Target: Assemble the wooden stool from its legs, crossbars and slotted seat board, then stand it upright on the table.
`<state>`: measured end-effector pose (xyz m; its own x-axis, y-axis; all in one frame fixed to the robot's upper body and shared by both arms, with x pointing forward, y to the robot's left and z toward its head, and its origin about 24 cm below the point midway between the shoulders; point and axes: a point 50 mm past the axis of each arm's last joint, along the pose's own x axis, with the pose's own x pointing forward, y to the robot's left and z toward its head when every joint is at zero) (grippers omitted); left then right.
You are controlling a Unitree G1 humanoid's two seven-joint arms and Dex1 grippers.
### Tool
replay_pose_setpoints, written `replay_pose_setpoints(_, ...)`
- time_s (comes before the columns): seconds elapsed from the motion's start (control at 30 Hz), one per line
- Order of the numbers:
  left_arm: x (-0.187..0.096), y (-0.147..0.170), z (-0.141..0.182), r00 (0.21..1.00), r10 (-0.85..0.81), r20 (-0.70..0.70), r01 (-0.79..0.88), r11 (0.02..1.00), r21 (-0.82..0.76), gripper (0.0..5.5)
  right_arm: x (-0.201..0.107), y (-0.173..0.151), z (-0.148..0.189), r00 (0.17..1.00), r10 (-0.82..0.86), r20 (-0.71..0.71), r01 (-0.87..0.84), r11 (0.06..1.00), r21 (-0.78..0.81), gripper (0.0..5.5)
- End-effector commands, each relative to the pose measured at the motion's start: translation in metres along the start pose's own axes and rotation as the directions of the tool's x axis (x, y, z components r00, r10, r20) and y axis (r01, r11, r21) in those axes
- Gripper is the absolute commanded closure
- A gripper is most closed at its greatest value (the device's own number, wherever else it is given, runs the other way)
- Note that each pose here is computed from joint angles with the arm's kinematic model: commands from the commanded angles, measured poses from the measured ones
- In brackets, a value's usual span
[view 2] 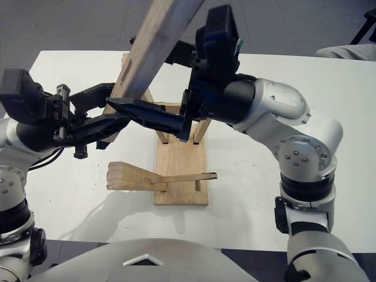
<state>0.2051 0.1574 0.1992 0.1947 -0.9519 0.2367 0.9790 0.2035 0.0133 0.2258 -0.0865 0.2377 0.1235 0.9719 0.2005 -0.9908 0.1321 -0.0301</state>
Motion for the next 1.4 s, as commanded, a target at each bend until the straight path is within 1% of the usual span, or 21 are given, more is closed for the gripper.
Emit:
replay_pose_setpoints(0.03, 0.0, -0.006, -0.003, 0.998, -0.066, -0.018, 0.066, 0.998, -0.02, 3.45, 0.009, 0.005, -0.001, 0.995, 0.083, -0.05, -0.083, 0.997, 0.004, 0.34)
replay_pose_setpoints(0.4, -0.005, -0.01, -0.011, 0.991, -0.129, -0.028, 0.127, 0.99, -0.061, 3.45, 0.009, 0.012, -0.008, 0.976, 0.206, -0.076, -0.204, 0.978, 0.036, 0.34)
replay_pose_setpoints(0.47, -0.005, -0.009, -0.012, 0.992, -0.126, -0.029, 0.124, 0.99, -0.064, 3.45, 0.009, 0.012, -0.008, 0.974, 0.213, -0.071, -0.211, 0.977, 0.041, 0.6)
replay_pose_setpoints(0.5, -0.005, -0.009, -0.013, 0.992, -0.125, -0.03, 0.122, 0.99, -0.065, 3.45, 0.009, 0.012, -0.009, 0.974, 0.216, -0.068, -0.213, 0.976, 0.046, 0.87)
replay_pose_setpoints(0.6, -0.005, -0.008, -0.015, 0.992, -0.121, -0.034, 0.119, 0.991, -0.068, 3.45, 0.009, 0.011, -0.01, 0.974, 0.218, -0.063, -0.214, 0.975, 0.062, 1.35)
replay_pose_setpoints(0.63, -0.005, -0.008, -0.015, 0.992, -0.12, -0.034, 0.118, 0.991, -0.068, 3.45, 0.009, 0.011, -0.01, 0.974, 0.218, -0.062, -0.214, 0.975, 0.066, 1.62)
replay_pose_setpoints(0.67, -0.005, -0.008, -0.015, 0.992, -0.118, -0.035, 0.116, 0.991, -0.067, 3.45, 0.009, 0.011, -0.011, 0.974, 0.219, -0.06, -0.215, 0.974, 0.07, 1.67)
replay_pose_setpoints(0.73, -0.006, -0.007, -0.016, 0.993, -0.114, -0.037, 0.112, 0.992, -0.065, 3.45, 0.01, 0.011, -0.012, 0.974, 0.22, -0.057, -0.215, 0.973, 0.077, 2.08)
replay_pose_setpoints(0.77, -0.006, -0.007, -0.016, 0.993, -0.112, -0.038, 0.11, 0.992, -0.064, 3.45, 0.01, 0.011, -0.012, 0.974, 0.221, -0.055, -0.216, 0.973, 0.081, 2.13)
replay_pose_setpoints(0.8, -0.006, -0.006, -0.016, 0.993, -0.111, -0.039, 0.108, 0.992, -0.063, 3.45, 0.01, 0.011, -0.012, 0.974, 0.221, -0.054, -0.216, 0.973, 0.083, 2.37)
replay_pose_setpoints(1.03, -0.007, -0.006, -0.02, 0.993, -0.107, -0.049, 0.104, 0.993, -0.054, 3.45, 0.011, 0.013, -0.01, 0.973, 0.23, -0.016, -0.227, 0.968, 0.104, 3.49)
replay_pose_setpoints(1.17, -0.007, -0.005, -0.021, 0.993, -0.108, -0.055, 0.105, 0.993, -0.05, 3.45, 0.011, 0.016, -0.008, 0.966, 0.259, 0.022, -0.26, 0.957, 0.13, 3.49)
replay_pose_setpoints(1.4, -0.008, -0.001, -0.023, 0.992, -0.103, -0.078, 0.099, 0.993, -0.061, 3.45, 0.012, 0.017, -0.008, 0.961, 0.275, 0.036, -0.277, 0.951, 0.136, 3.49)
